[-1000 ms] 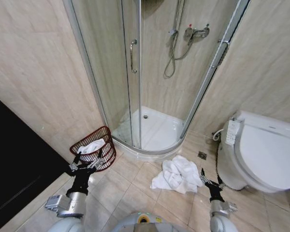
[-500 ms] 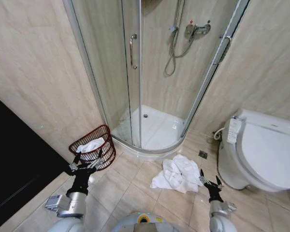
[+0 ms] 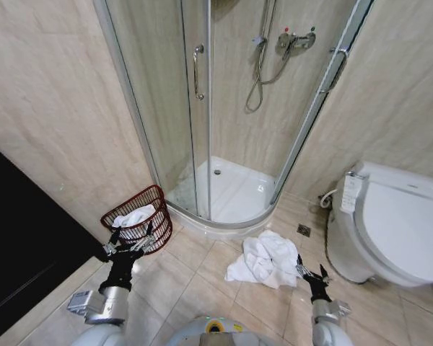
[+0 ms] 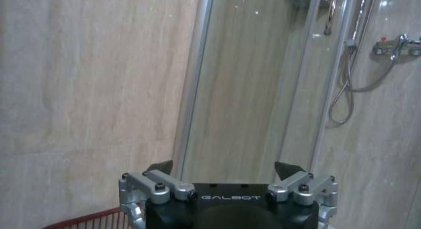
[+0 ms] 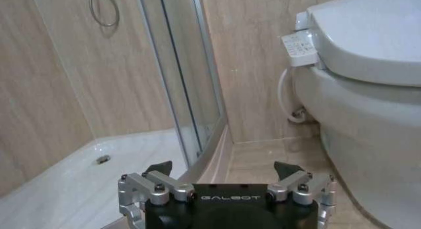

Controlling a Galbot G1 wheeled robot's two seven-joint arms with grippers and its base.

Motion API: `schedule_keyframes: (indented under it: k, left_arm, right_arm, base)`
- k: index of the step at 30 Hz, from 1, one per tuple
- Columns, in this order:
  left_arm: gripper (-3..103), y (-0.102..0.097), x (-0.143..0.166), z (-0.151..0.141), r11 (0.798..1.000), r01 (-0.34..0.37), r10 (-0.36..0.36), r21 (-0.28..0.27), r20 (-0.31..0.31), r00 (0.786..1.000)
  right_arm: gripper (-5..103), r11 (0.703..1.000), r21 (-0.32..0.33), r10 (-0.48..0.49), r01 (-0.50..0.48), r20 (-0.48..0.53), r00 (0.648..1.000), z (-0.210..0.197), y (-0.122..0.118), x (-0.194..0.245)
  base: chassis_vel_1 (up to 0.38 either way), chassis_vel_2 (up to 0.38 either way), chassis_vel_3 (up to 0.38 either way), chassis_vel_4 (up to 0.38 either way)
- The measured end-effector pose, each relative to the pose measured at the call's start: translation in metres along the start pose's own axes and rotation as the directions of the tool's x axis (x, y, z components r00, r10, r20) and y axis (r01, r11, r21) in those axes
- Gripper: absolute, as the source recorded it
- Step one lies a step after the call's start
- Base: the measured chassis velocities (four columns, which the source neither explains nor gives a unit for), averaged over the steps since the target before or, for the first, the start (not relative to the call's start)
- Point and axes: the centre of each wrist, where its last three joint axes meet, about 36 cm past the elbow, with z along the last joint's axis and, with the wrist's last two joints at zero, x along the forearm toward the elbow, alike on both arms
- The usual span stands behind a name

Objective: Discard the used towel into the hamper.

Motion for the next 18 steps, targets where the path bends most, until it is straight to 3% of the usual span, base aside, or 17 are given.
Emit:
schedule_keyframes:
  k: [6, 13, 16, 18]
  left_arm:
    - [100, 0.0, 0.0, 0.0, 1.0, 0.0, 0.0, 0.0, 0.0, 1.0]
    - [100, 0.0, 0.0, 0.0, 1.0, 0.0, 0.0, 0.0, 0.0, 1.0]
    - [100, 0.0, 0.0, 0.0, 1.0, 0.0, 0.0, 0.0, 0.0, 1.0]
    - [100, 0.0, 0.0, 0.0, 1.0, 0.0, 0.0, 0.0, 0.0, 1.0]
  right_arm:
    - [100, 1.0, 0.015, 0.027, -0.027, 0.008, 1.0, 0.004, -0.002, -0.005]
    - [100, 0.999, 0.045, 0.032, -0.027, -0.119, 0.992, 0.019, -0.019, -0.018]
    - [100, 0.997, 0.078, 0.041, -0.022, -0.245, 0.969, 0.034, -0.052, -0.038]
    - [100, 0.996, 0.091, 0.034, -0.009, -0.276, 0.961, 0.039, -0.064, -0.046]
  base:
    - [-0.154, 0.143, 0.184, -0.133]
    - [-0.136, 0.124, 0.119, -0.087]
    - [0.007, 0.015, -0.075, -0.02]
    - [0.051, 0.001, -0.067, 0.0]
